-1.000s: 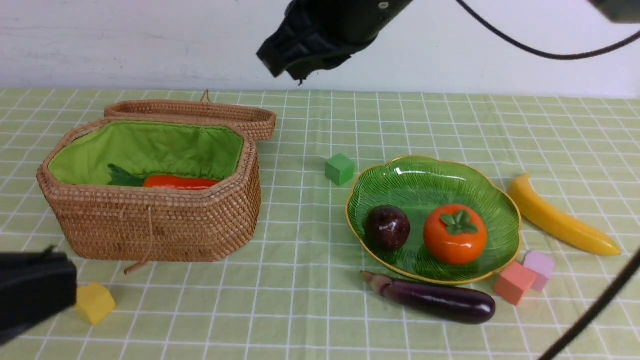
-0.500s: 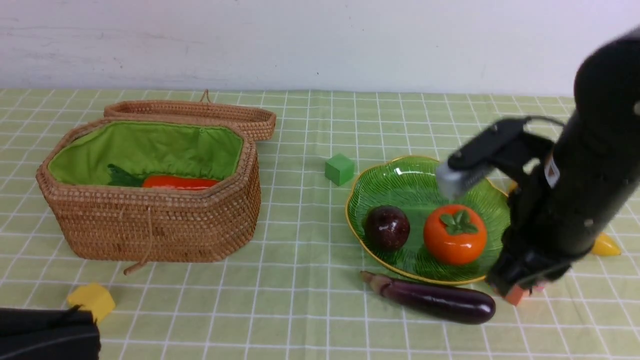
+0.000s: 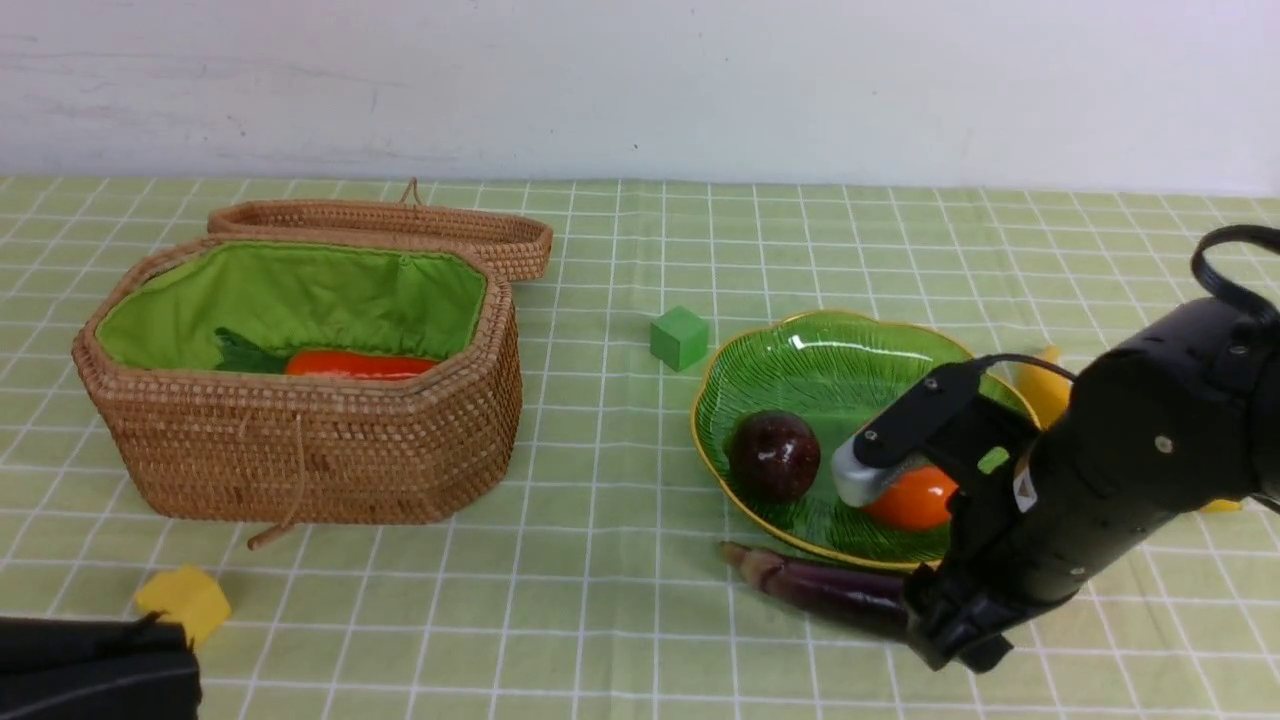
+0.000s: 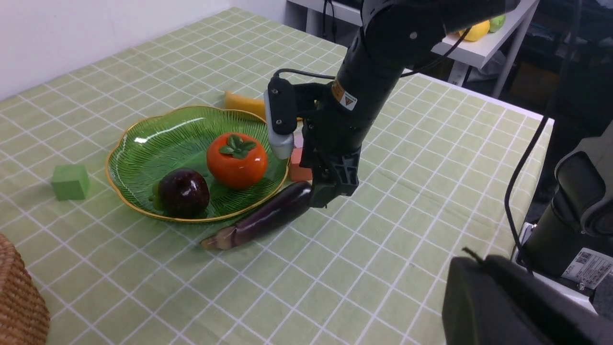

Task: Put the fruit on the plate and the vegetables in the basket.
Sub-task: Grab an eggplant with your right arm and place it in the basket on the left.

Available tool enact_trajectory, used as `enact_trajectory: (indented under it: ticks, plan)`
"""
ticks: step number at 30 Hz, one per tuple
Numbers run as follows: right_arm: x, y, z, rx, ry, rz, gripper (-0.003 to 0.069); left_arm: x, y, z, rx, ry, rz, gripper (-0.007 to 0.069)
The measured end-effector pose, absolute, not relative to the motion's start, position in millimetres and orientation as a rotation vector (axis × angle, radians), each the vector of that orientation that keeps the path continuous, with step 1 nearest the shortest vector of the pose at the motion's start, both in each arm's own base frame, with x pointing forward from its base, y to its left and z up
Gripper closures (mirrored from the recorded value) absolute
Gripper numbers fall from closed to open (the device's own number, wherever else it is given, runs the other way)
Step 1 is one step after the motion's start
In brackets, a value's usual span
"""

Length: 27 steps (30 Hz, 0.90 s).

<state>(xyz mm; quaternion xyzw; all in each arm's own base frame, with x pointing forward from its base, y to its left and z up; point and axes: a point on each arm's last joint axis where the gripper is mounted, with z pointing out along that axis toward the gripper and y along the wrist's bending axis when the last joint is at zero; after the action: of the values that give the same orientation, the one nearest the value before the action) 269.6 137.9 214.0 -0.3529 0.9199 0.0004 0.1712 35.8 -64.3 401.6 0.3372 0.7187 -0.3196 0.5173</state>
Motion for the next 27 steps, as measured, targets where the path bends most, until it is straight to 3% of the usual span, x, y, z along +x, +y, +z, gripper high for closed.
enact_trajectory:
  ticks: [8, 27]
  plan:
    - [280, 140, 194, -1.065, 2.598, -0.063, 0.0075, 36, -64, 401, 0.814, 1.73, -0.767, 0.0638]
    - [279, 144, 177, -1.082, 2.68, -0.002, 0.0099, 33, -65, 398, 0.846, 1.767, -0.785, 0.0635]
